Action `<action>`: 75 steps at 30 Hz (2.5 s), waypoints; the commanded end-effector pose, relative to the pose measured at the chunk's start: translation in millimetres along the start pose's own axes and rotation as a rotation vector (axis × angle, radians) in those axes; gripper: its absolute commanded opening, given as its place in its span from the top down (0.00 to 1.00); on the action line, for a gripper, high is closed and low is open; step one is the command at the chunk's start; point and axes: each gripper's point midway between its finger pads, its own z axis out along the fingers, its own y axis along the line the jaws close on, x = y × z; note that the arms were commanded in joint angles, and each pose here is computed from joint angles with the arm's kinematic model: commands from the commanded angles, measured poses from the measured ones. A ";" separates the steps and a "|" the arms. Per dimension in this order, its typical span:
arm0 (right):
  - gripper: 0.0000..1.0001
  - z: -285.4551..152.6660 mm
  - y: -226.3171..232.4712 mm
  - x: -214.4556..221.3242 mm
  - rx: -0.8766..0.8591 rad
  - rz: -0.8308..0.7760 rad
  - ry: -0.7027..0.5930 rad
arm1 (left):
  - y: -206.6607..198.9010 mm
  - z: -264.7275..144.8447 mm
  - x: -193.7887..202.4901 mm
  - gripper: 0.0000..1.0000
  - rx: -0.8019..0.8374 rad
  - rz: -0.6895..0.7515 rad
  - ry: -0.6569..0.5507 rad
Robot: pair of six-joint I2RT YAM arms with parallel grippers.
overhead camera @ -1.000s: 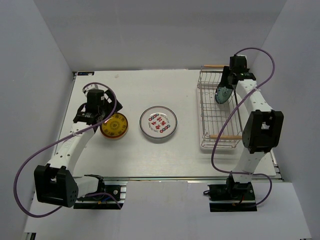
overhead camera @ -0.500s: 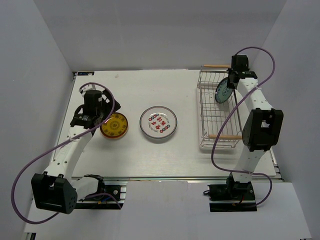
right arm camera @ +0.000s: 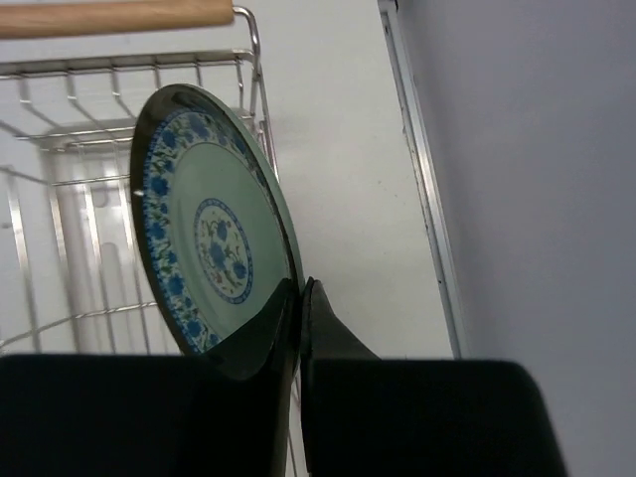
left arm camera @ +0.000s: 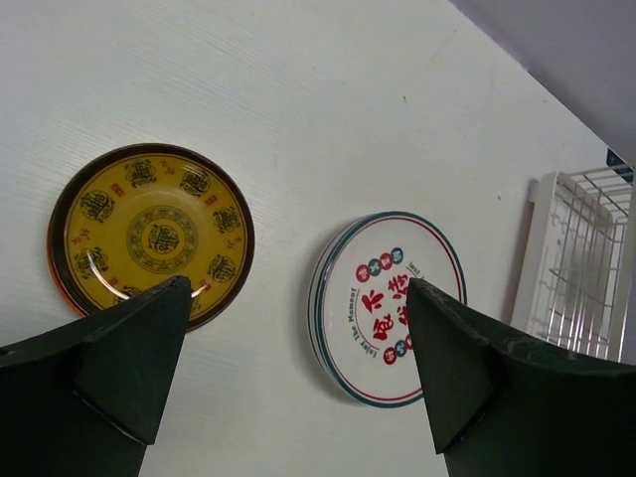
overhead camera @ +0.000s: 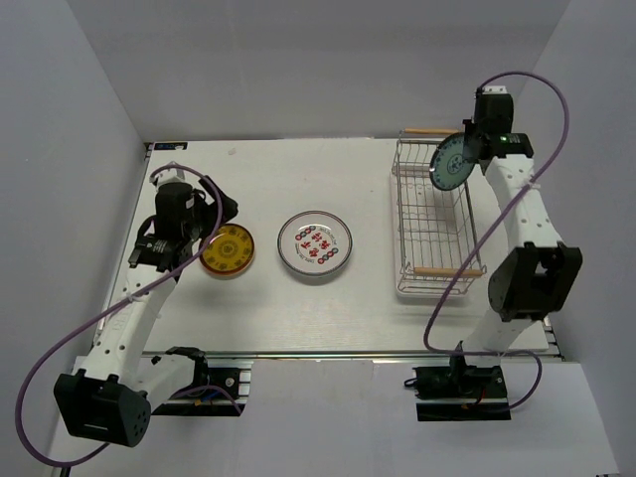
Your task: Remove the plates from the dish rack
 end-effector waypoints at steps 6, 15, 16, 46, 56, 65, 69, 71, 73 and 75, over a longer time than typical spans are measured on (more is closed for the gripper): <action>1.00 -118.8 21.6 -32.7 -0.298 0.091 -0.238 | -54.0 -11.3 14.4 0.02 0.291 0.048 0.125; 1.00 -200.5 149.7 19.3 -1.067 0.135 -0.137 | -101.9 -26.2 42.0 0.02 0.627 0.094 0.260; 1.00 -200.1 154.4 22.3 -1.068 0.150 -0.114 | -104.0 -27.5 42.4 0.02 0.644 0.098 0.263; 1.00 -229.9 330.6 88.5 -1.410 -0.033 0.219 | -79.6 -24.9 106.3 1.00 0.586 0.118 0.364; 0.11 -202.3 291.4 70.3 -1.084 0.038 0.104 | -33.2 -14.5 66.8 1.00 0.238 -0.060 0.183; 0.11 -164.9 221.4 81.2 -0.681 0.079 0.043 | 86.7 -8.6 45.8 1.00 -0.439 -0.201 -0.044; 0.11 -153.2 209.4 93.1 -0.625 0.083 0.055 | 100.4 -10.5 42.5 1.00 -0.502 -0.199 -0.090; 0.11 -150.1 206.2 98.0 -0.611 0.083 0.068 | 106.1 -11.1 41.0 1.00 -0.534 -0.199 -0.107; 0.11 -148.4 202.9 106.9 -0.597 0.078 0.087 | 108.7 -8.8 43.0 1.00 -0.548 -0.201 -0.107; 0.11 -150.0 199.7 108.8 -0.594 0.085 0.072 | 111.6 -2.1 47.4 1.00 -0.564 -0.196 -0.100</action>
